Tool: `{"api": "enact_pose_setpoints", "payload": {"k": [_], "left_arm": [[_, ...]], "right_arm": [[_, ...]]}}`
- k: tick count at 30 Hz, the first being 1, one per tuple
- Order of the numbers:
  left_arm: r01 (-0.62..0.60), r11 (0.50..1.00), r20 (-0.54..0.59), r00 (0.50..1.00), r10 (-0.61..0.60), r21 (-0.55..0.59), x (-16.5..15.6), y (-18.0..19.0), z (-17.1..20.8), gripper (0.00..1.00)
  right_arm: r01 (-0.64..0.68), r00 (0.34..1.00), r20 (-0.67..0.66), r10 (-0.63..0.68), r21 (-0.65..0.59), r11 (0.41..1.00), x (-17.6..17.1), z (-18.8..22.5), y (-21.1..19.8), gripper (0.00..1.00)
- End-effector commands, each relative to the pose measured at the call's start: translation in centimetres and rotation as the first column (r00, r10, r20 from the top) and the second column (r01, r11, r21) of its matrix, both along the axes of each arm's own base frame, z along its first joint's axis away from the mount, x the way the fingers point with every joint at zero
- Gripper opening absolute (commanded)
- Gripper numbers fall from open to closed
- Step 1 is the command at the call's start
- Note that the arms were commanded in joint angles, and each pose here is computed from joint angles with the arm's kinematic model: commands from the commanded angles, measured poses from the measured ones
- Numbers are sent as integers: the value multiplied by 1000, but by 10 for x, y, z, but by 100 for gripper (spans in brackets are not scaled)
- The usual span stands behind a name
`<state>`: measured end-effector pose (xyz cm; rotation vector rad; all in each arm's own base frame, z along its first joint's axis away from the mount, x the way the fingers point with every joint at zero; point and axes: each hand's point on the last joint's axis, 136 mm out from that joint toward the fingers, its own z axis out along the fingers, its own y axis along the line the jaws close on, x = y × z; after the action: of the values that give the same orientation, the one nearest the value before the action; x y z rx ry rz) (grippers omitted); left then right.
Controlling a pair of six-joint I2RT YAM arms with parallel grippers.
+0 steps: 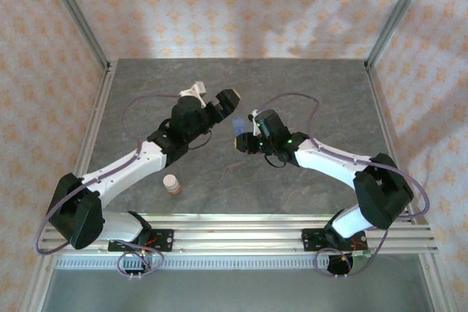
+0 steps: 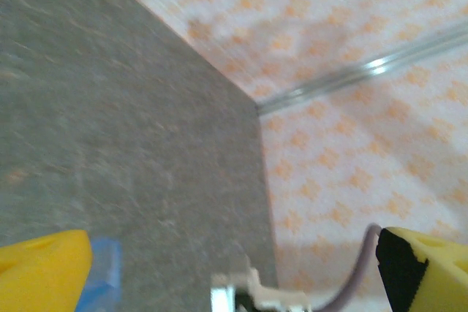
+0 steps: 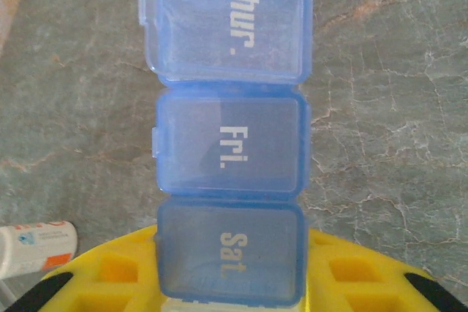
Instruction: Sort the pills into containers
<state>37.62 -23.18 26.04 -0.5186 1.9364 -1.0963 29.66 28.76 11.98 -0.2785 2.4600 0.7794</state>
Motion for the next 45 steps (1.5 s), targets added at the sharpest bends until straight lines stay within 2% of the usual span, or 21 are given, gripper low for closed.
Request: {"api": "enact_pose_setpoints", "payload": {"k": [1,11,21,24,26,29,32,45], "left_arm": [[-70,990,-59,995,77,120,0,33,-34,100],[-86,977,-88,991,105,195,-6,53,-60,100],[-76,980,-85,992,93,184,-10,52,-56,100],[-68,981,-82,993,84,183,-10,51,-54,100],[-65,981,-82,993,81,183,-10,51,-53,100],[-53,982,-77,995,68,179,-9,47,-50,100],[-44,984,-75,996,58,173,-6,44,-49,100],[-11,983,-78,997,26,182,-3,37,-48,100]], "right_arm": [[-41,999,-11,40,-104,994,-3,-23,-7,24],[-159,987,-77,142,-317,935,-4,-69,-20,27],[-221,974,-138,180,-397,891,-12,-97,-25,32],[-227,972,-147,181,-420,879,-13,-103,-26,36],[-226,973,-151,177,-435,871,-14,-106,-28,44],[-216,975,-152,164,-452,865,-16,-108,-32,63],[-196,979,-149,141,-471,860,-18,-107,-40,74],[-2,991,-103,-83,-638,770,-13,-102,-104,75]]}}
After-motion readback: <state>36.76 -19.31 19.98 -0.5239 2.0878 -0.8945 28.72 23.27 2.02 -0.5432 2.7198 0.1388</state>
